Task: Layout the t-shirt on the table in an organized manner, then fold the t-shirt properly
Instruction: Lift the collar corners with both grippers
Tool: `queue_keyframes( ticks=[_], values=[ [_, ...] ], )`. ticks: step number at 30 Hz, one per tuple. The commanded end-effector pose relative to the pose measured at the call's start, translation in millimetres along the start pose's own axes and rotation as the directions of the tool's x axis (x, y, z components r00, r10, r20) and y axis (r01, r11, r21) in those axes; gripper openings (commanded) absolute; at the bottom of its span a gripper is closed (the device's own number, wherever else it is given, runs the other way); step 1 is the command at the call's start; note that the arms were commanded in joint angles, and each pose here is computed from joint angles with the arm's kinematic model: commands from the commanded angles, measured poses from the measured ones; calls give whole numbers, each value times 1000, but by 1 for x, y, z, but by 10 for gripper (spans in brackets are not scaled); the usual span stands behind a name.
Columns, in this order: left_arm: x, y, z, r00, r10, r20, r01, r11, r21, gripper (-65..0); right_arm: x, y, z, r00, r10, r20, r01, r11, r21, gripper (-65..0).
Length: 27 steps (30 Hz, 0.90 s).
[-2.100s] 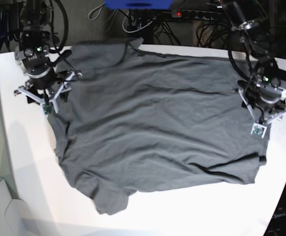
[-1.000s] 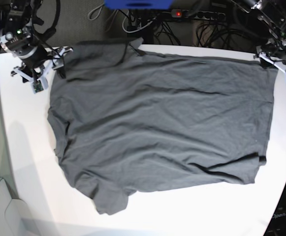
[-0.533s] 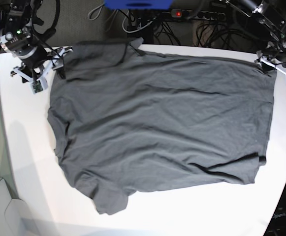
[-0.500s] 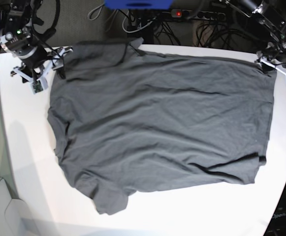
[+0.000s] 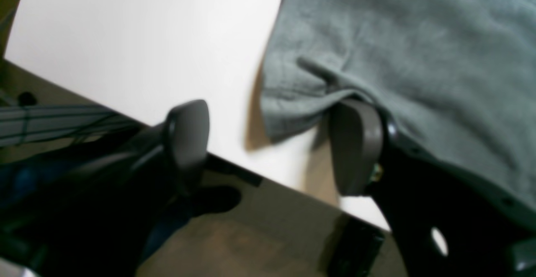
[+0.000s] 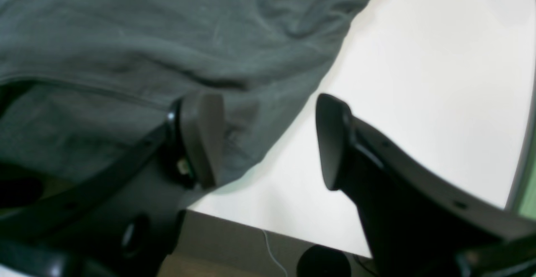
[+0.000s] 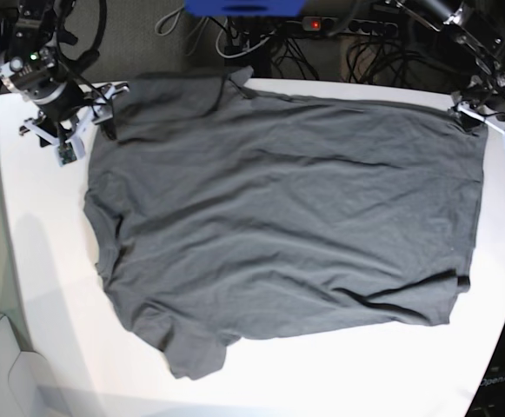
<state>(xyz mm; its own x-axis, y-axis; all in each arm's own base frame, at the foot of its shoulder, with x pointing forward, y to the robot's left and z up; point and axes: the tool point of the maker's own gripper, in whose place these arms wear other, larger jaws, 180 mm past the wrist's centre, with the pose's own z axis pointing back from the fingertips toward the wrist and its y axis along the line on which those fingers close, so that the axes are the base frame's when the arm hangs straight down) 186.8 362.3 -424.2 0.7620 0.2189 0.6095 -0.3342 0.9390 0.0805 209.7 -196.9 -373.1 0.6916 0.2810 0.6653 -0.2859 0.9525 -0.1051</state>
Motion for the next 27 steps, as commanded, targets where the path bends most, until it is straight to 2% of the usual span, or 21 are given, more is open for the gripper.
queue_keyframes(
  ticks=[1, 4, 11, 16, 21, 24, 27],
  values=[
    [11, 2, 0, 999, 7, 36, -7, 1000, -6, -212, 8, -2, 3, 999, 13, 31, -13, 1000, -3, -293],
    [7, -1, -4, 999, 27, 30, -26, 999, -28, -254, 8, -2, 3, 999, 13, 31, -13, 1000, -3, -293],
    [3, -2, -10, 999, 42, 13, -41, 998, -45, -520, 8, -2, 3, 999, 13, 30, -13, 1000, -2, -294],
    [8, -6, -12, 1000, 9, 8, -8, 999, -53, -647, 1, 1, 4, 1000, 12, 14, -12, 1000, 4, -295],
    [13, -8, -12, 1000, -20, 12, 21, 998, -57, -646, -4, 3, 4, 1000, 6, 2, -6, 1000, 9, -292],
    [13, -7, -12, 1000, -22, 12, 22, 998, -55, -646, -12, 3, 1, 999, -1, -38, 2, 1000, 15, -291],
    [13, -7, -11, 1000, -23, 12, 23, 998, -54, -645, -18, 11, -4, 997, 40, -69, -35, 997, 72, -291]
  ],
)
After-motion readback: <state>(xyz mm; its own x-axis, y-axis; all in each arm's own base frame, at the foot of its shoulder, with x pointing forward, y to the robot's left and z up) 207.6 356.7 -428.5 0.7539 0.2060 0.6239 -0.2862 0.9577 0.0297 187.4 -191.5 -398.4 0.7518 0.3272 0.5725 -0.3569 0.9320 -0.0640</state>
